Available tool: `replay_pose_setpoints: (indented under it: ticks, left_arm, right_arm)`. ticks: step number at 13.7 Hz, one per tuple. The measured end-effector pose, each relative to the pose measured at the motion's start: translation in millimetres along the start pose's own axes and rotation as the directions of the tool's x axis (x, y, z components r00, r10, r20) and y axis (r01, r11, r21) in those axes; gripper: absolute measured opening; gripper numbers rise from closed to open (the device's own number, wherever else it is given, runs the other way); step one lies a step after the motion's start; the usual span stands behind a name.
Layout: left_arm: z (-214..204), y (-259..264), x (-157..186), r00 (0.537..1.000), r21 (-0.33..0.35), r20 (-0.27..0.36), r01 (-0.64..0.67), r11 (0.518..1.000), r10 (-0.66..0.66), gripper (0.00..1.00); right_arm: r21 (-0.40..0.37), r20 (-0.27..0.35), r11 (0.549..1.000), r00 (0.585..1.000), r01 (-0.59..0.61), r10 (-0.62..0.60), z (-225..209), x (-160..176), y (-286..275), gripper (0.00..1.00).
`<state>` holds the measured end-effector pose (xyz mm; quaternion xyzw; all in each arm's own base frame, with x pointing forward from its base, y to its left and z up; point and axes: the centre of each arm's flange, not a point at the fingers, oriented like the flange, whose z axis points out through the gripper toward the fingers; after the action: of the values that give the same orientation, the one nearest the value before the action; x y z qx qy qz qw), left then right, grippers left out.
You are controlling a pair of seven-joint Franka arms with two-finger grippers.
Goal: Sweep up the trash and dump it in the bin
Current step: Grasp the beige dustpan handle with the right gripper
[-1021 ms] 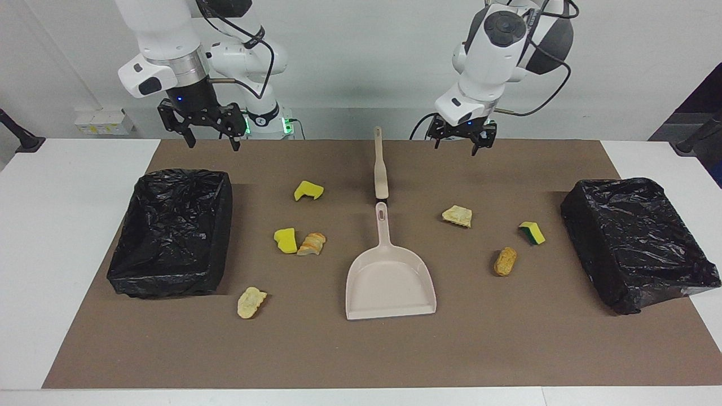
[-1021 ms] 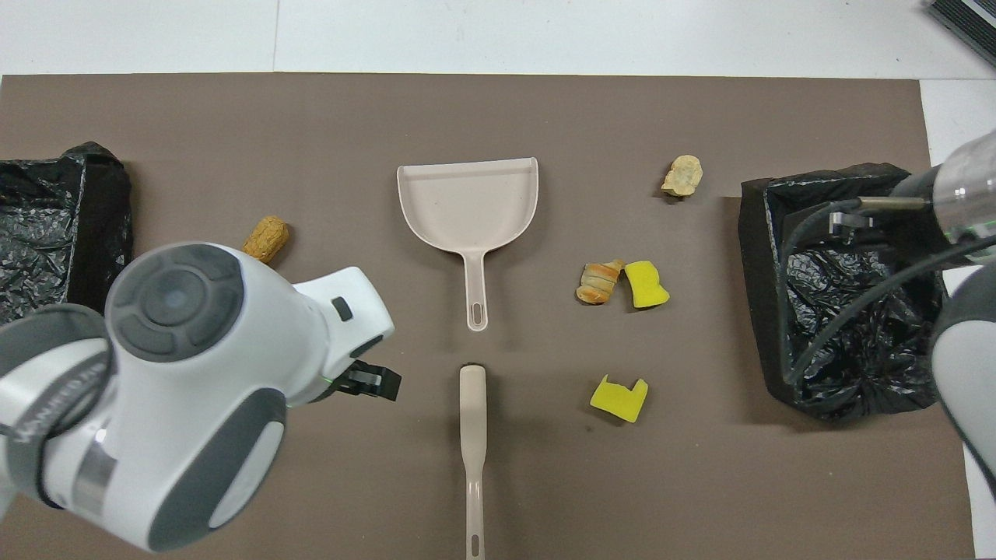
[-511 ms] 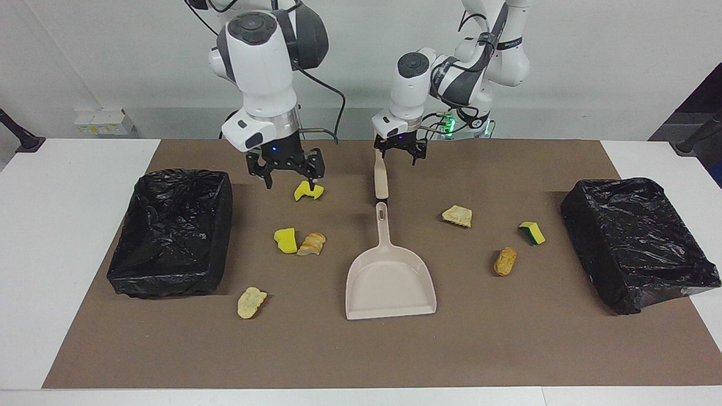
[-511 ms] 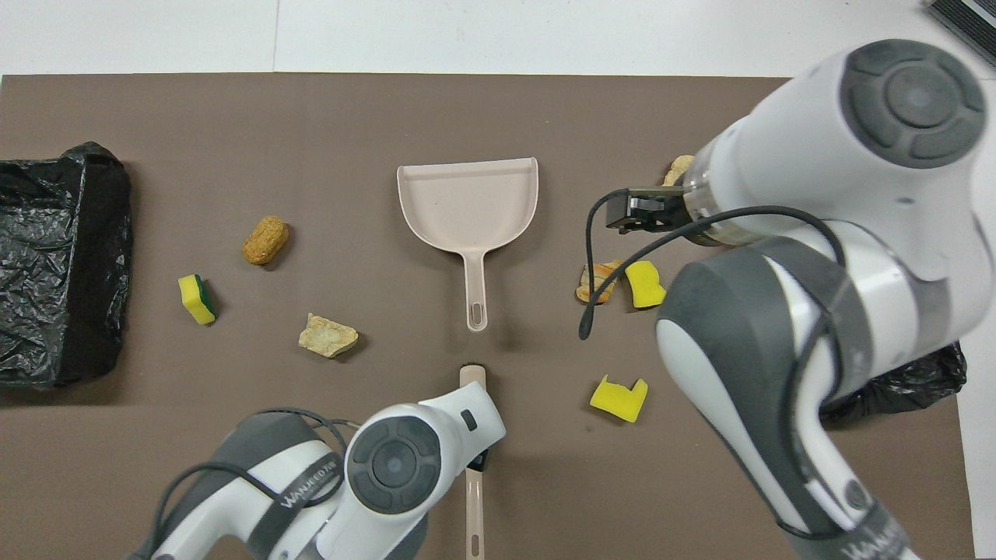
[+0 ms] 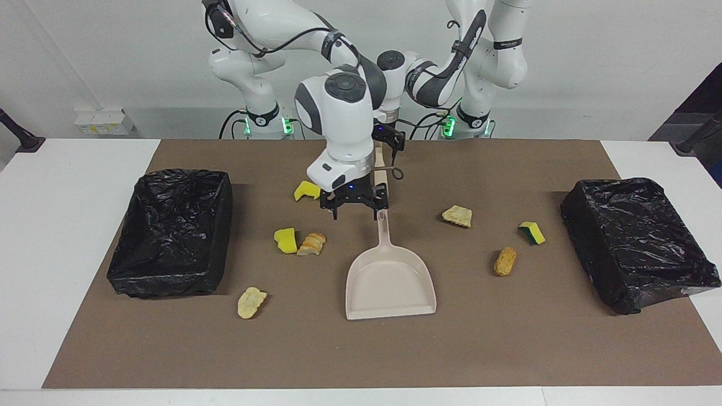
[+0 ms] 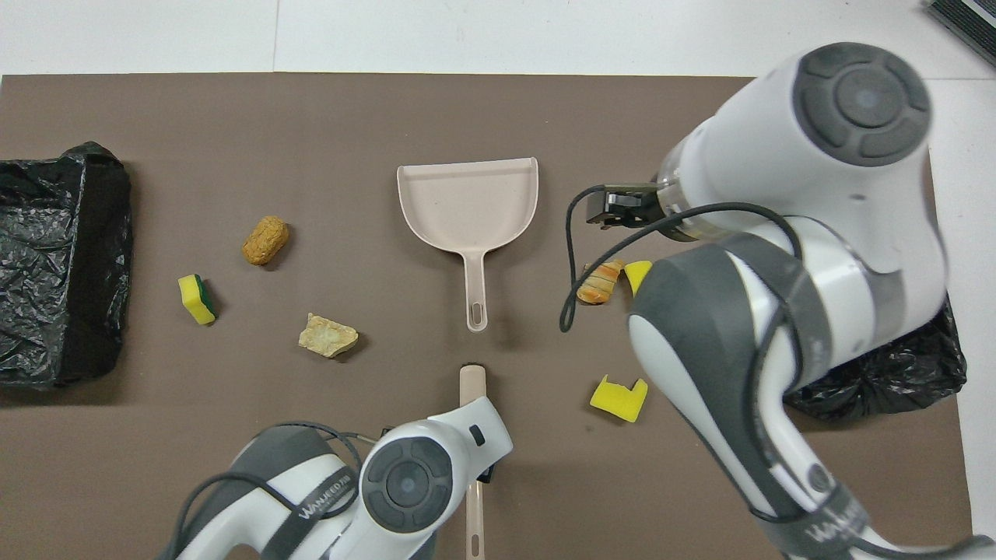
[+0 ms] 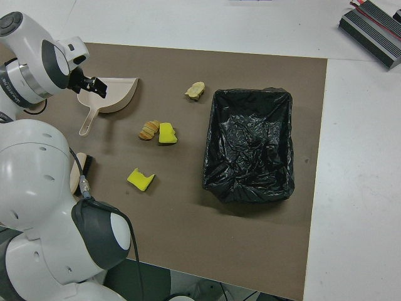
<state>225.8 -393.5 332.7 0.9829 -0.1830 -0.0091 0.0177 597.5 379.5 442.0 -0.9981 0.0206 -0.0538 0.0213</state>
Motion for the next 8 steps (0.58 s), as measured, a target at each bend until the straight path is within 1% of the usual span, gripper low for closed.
replay_pose_setpoints:
  ticks: [2,4,5,6,7,8]
  left_arm:
    - [-2,-4,-4,1.000,-0.002,-0.004,0.003,1.000,-0.003,0.99]
    - [-4,-6,-4,1.000,-0.018,-0.027,0.008,1.000,-0.008,0.95]
    - [-4,-7,-4,0.999,-0.031,-0.047,0.008,0.999,-0.009,0.89]
    - [-1,-9,-5,0.998,-0.045,-0.067,0.008,0.999,-0.011,0.89]
    - [1,-11,-7,0.997,-0.053,-0.080,0.008,0.999,-0.012,0.85]
    - [3,-13,-9,0.996,-0.056,-0.085,0.008,0.998,-0.013,0.85]
  right_arm:
    - [0.015,0.001,1.000,1.000,0.027,-0.027,38,-13,-30,1.00]
    - [0.019,0.011,0.999,0.999,0.038,-0.038,81,-24,-42,1.00]
    - [0.019,0.014,0.999,0.999,0.038,-0.038,100,-29,-39,1.00]
    - [0.019,0.015,0.999,0.999,0.038,-0.038,113,-33,-35,1.00]
    - [0.014,0.020,0.999,0.999,0.038,-0.038,120,-35,-33,1.00]
    - [0.013,0.020,0.999,0.999,0.037,-0.037,121,-35,-31,1.00]
